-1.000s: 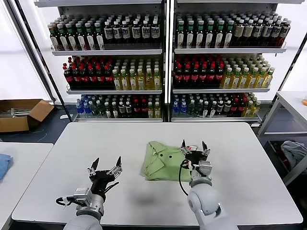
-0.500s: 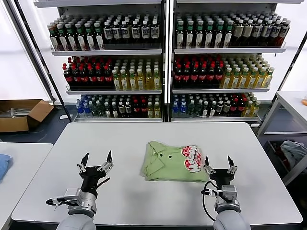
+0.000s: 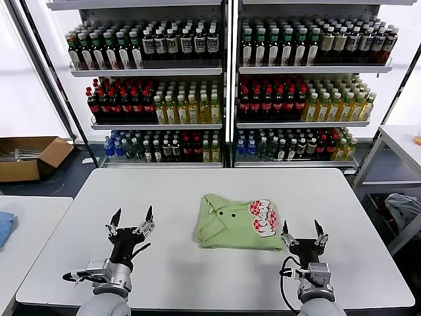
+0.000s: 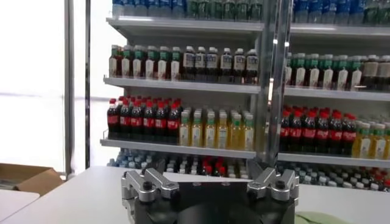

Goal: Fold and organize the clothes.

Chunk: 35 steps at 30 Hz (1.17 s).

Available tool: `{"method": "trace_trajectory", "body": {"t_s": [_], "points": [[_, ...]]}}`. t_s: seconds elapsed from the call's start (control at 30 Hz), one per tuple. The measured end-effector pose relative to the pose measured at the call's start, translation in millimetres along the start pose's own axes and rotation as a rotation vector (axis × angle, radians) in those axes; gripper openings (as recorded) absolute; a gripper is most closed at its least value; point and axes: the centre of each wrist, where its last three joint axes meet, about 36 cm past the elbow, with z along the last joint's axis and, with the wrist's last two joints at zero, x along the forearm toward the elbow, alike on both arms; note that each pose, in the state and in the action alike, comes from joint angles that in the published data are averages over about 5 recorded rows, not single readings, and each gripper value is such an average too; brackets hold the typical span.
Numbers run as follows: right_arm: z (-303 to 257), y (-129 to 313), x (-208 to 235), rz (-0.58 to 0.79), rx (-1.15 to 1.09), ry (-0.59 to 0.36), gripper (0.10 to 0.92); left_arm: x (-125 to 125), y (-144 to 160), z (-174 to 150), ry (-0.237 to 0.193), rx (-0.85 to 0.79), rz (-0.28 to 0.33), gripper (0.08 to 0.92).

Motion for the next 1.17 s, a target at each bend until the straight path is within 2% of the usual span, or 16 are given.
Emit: {"method": "trace_trajectory", "body": {"t_s": [0.37, 1.17], "points": [[-1, -2, 10, 0.005, 0.003, 0.005, 0.823, -1, 1, -2, -0.013, -0.004, -0.005, 0.823], [1, -9, 25, 0.004, 0.035, 0.02, 0.823, -2, -5, 4, 0.013, -0.027, 0.01, 0.823]]}}
